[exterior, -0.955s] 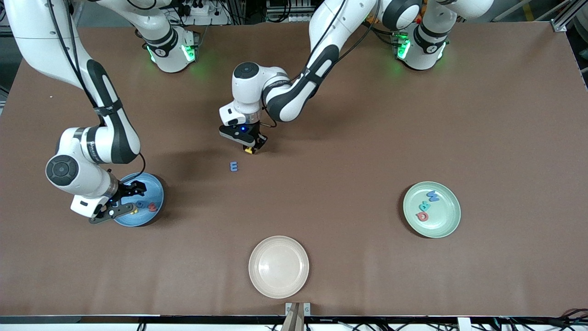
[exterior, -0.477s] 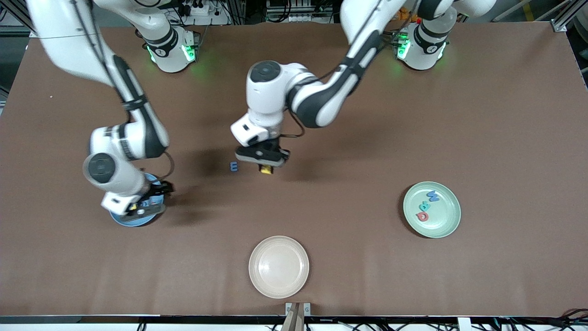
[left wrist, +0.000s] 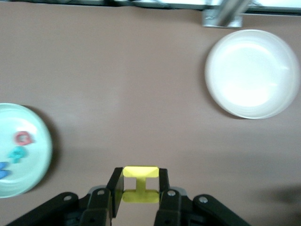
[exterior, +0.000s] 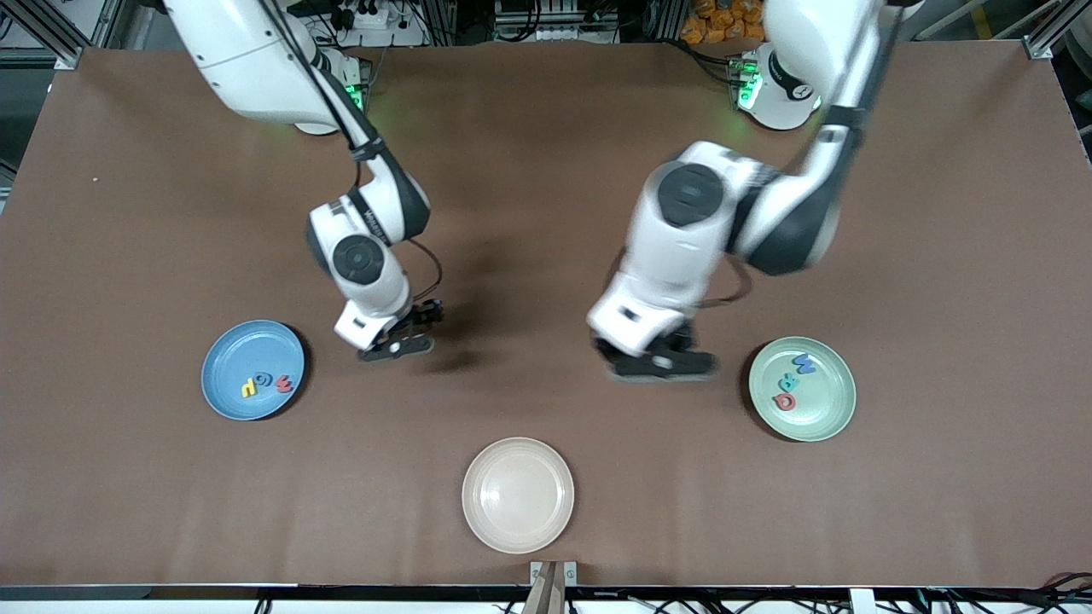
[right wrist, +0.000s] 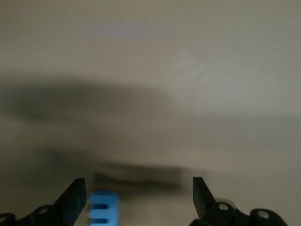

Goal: Sort upper and lower case letters into plates

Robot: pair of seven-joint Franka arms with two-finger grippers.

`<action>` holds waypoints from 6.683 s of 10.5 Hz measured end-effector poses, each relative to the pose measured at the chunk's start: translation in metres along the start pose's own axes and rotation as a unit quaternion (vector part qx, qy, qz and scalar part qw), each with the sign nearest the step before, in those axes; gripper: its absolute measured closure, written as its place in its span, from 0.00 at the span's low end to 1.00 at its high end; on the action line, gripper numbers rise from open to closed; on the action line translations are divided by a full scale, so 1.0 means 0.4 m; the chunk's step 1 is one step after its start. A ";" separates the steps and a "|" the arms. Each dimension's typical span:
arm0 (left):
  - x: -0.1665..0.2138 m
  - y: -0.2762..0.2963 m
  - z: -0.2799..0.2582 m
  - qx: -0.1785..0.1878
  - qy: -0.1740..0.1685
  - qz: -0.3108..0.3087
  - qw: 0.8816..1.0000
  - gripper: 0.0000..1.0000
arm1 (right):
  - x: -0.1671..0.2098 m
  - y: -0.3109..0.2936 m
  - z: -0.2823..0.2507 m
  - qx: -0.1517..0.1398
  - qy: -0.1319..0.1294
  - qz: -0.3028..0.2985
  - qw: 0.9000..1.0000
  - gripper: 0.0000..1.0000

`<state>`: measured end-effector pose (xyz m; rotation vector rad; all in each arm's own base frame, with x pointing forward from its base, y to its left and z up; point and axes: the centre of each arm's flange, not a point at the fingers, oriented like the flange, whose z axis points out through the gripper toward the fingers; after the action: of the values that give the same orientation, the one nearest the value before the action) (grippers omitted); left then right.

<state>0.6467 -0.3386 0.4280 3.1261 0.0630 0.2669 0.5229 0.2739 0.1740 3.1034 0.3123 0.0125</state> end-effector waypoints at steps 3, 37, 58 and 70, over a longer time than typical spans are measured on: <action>0.055 -0.300 0.125 0.043 -0.077 -0.006 0.996 0.66 | -0.058 -0.006 0.021 0.008 0.002 0.001 1.000 0.00; -0.047 -0.880 -0.565 0.002 -0.067 -0.070 0.995 0.00 | 0.148 0.789 -0.292 0.005 -0.016 -0.063 0.998 0.10; -0.132 -0.829 -0.634 0.022 -0.107 -0.025 0.994 0.00 | -0.011 0.752 -1.176 0.001 0.047 0.095 0.994 0.00; -0.123 -0.788 -0.640 0.018 -0.088 -0.005 0.996 0.00 | -0.034 0.751 -1.210 0.003 0.027 0.096 0.995 0.00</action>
<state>0.5423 -0.0258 0.6699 3.1686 0.0837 -0.0096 0.5645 -0.0127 0.6646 3.1304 0.0129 0.0985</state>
